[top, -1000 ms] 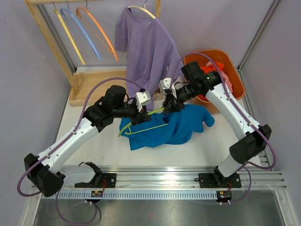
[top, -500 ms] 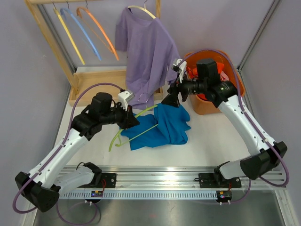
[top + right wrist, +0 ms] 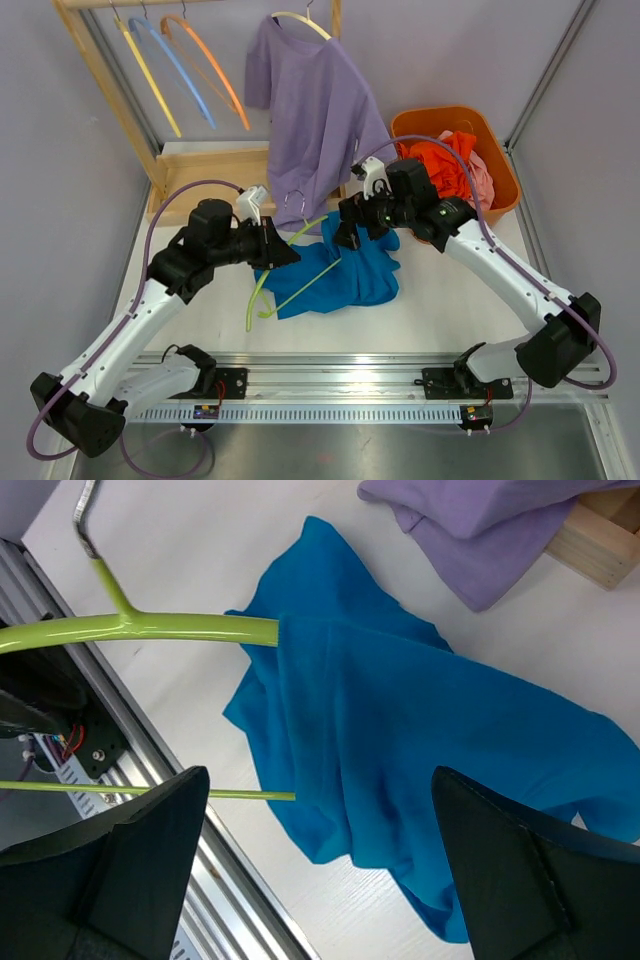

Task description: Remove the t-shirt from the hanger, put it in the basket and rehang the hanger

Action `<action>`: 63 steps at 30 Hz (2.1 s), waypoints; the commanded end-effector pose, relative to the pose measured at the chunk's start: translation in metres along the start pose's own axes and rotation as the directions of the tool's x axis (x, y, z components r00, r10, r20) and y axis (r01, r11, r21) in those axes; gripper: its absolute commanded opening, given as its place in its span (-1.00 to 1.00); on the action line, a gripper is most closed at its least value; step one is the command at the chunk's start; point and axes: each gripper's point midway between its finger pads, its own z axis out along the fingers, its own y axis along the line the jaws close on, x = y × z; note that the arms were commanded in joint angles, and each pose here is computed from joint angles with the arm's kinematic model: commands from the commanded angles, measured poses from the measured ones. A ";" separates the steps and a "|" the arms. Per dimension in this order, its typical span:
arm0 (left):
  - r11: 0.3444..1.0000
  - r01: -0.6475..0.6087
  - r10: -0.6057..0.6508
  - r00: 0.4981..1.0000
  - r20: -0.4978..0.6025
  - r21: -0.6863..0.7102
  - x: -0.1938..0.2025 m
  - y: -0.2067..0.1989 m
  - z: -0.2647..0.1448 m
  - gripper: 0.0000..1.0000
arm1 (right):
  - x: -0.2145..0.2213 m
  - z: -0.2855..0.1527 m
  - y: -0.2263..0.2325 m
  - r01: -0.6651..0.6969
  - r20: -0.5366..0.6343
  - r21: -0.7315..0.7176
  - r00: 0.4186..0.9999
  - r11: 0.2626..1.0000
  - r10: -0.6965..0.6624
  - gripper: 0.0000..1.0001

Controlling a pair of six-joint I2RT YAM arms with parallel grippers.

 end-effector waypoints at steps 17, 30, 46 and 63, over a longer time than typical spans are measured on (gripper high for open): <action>0.999 -0.051 0.052 0.997 0.048 -0.013 -0.010 -0.002 -0.016 -1.00 | -0.069 -0.008 -0.044 0.080 0.185 0.264 0.974 0.961 -0.132 -1.00; 0.856 -0.496 0.507 0.861 0.045 -0.143 -0.006 -0.011 -0.105 -1.00 | -0.049 -0.034 -0.079 0.233 0.108 0.106 0.964 0.967 -0.244 -1.00; 0.707 -0.694 0.706 0.705 0.066 -0.137 -0.025 -0.020 -0.112 -1.00 | 0.035 -0.055 -0.015 0.479 -0.003 -0.400 0.852 0.781 -0.524 0.29; 0.439 -0.874 0.870 0.472 0.144 0.210 -0.031 -0.054 -0.060 -1.00 | -0.009 -0.087 0.051 0.664 0.332 -0.560 0.728 0.496 -0.599 0.79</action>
